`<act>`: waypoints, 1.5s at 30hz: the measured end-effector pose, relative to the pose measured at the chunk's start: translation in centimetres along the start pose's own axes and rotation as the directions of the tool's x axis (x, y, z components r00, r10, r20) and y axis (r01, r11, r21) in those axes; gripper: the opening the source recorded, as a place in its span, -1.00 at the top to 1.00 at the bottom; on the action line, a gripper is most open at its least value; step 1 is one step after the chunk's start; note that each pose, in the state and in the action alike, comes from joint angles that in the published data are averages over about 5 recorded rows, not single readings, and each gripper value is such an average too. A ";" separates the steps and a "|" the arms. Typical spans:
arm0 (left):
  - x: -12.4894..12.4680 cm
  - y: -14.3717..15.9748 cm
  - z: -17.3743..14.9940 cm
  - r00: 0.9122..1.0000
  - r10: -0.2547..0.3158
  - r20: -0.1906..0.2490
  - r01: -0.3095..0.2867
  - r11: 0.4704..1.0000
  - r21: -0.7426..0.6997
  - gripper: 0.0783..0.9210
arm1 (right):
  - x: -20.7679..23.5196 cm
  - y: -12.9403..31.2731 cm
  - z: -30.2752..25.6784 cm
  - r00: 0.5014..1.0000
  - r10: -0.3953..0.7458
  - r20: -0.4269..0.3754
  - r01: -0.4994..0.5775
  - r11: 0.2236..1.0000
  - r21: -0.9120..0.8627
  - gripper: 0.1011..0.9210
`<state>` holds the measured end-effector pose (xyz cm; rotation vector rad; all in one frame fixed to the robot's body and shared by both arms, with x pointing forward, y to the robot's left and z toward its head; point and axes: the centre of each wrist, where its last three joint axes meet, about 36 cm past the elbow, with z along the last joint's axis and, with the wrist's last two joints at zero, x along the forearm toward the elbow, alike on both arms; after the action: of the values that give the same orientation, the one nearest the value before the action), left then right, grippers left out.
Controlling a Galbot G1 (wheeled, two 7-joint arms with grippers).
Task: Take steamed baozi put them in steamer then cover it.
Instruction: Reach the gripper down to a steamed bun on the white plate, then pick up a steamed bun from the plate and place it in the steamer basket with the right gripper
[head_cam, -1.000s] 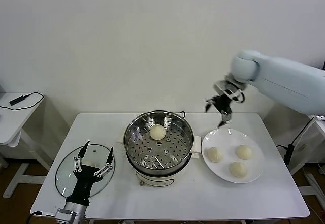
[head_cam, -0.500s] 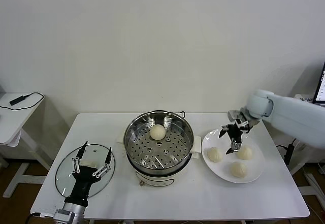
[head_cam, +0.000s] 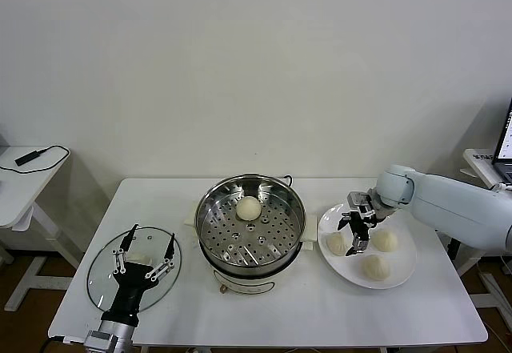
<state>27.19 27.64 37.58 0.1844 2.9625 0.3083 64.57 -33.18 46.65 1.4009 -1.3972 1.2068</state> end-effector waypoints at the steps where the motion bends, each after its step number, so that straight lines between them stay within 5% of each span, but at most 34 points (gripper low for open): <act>1: 0.0 0.0 0.0 1.000 0.000 0.000 0.000 1.000 0.000 -0.77 | -0.2 0.0 0.0 1.000 0.001 0.000 -0.001 1.000 0.000 -0.76; 8: 0.0 0.0 0.1 1.000 -0.001 -0.001 0.001 1.000 0.000 -0.77 | -0.8 0.0 -0.2 1.000 0.008 -0.002 -0.008 1.000 0.000 -0.69; 18: 0.0 0.0 0.0 1.000 -0.001 0.004 0.001 1.000 0.000 -0.77 | -0.2 0.1 -0.1 1.000 0.021 -0.002 -0.021 1.000 0.003 -0.29; 27: -0.3 -0.1 -0.3 1.000 0.005 0.013 -0.005 1.000 0.000 -0.77 | 5.2 -1.6 -1.6 1.000 0.021 -0.018 -0.020 0.998 0.054 -0.25; 38: -0.7 0.1 -0.2 1.000 0.015 0.024 -0.014 1.000 -0.015 -0.77 | 18.1 -5.4 -13.2 0.999 0.048 0.003 -0.048 0.979 0.199 -0.25; 45: -0.7 0.2 0.2 1.000 0.015 0.010 -0.015 0.999 -0.028 -0.77 | 20.9 -5.9 -22.8 0.999 0.039 0.020 -0.043 0.959 0.280 -0.24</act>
<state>27.96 27.77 37.56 0.2037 2.9462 0.3501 67.15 -15.45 72.52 1.5815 -1.3073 1.4702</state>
